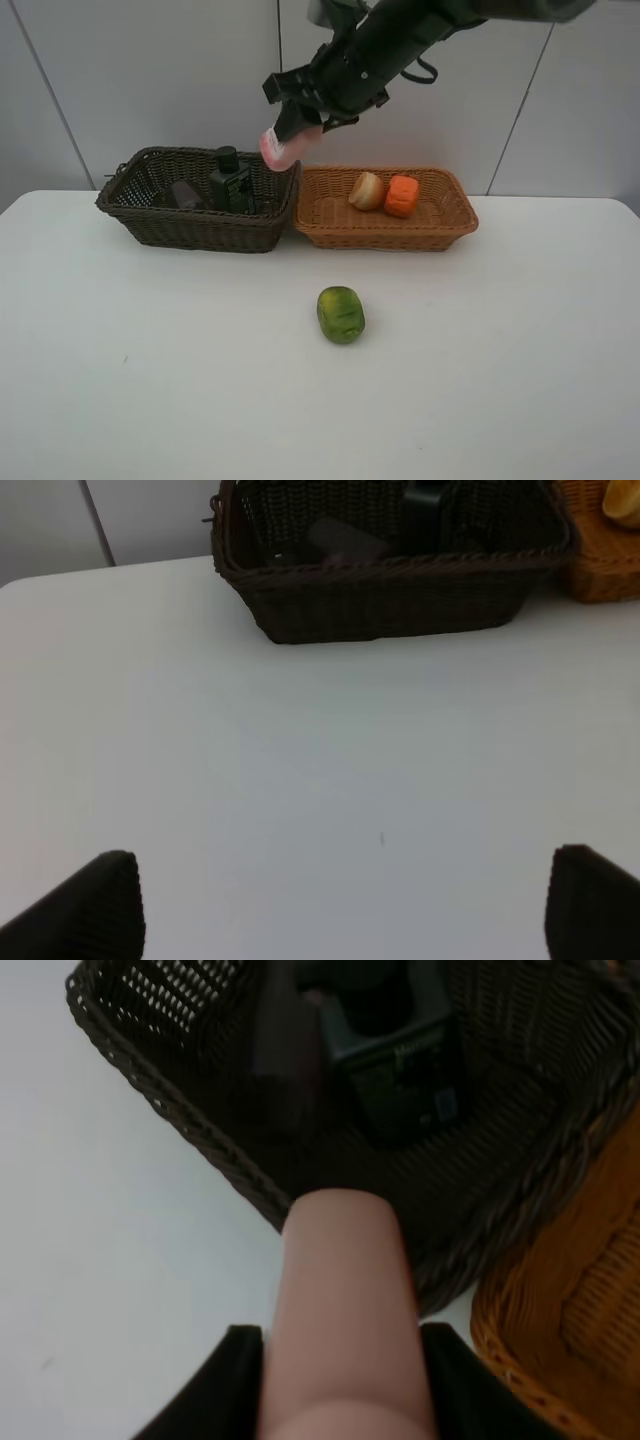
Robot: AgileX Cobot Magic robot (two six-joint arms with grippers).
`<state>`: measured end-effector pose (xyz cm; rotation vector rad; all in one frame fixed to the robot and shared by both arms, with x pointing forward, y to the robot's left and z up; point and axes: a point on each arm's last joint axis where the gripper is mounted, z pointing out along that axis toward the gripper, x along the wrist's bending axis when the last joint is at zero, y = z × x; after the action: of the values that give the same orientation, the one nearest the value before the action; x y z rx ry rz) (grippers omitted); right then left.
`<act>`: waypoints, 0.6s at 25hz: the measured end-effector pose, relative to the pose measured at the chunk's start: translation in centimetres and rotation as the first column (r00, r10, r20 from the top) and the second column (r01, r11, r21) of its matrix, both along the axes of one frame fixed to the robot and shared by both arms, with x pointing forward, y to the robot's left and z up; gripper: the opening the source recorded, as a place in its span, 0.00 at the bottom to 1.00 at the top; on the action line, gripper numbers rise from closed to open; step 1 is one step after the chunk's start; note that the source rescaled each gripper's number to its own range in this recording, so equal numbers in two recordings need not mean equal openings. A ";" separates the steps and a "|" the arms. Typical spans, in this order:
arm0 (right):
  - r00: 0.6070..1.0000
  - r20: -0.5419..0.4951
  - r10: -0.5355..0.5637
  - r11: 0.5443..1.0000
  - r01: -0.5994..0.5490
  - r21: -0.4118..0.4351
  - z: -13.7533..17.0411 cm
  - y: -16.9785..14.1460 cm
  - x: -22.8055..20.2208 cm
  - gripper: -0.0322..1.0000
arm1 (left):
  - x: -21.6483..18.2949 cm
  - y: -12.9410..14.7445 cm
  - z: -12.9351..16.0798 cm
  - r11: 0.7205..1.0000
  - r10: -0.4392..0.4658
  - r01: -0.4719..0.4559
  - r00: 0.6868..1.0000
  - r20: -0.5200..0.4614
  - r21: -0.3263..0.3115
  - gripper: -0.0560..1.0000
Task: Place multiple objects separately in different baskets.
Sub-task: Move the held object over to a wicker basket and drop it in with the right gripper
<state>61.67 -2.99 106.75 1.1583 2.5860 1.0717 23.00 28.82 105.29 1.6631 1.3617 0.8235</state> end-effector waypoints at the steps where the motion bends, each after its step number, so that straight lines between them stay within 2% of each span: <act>1: 1.000 0.015 0.012 1.000 -0.012 0.013 -0.2 0.4 0.4 0.03 | 0.0 0.0 0.0 1.000 0.000 0.000 1.000 0.000 0.000 0.98; 8: 0.999 0.050 0.014 0.992 -0.021 0.125 -3.6 3.1 3.8 0.03 | 0.0 0.0 0.0 1.000 0.000 0.000 1.000 0.000 0.000 0.98; 15: 1.000 -0.020 0.006 0.994 -0.004 0.108 -9.1 4.4 5.6 0.03 | 0.0 0.0 0.0 1.000 0.000 0.000 1.000 0.000 0.000 0.98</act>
<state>67.31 1.38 97.61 1.1920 2.5765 1.2212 23.00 28.82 105.29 1.6631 1.3617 0.8235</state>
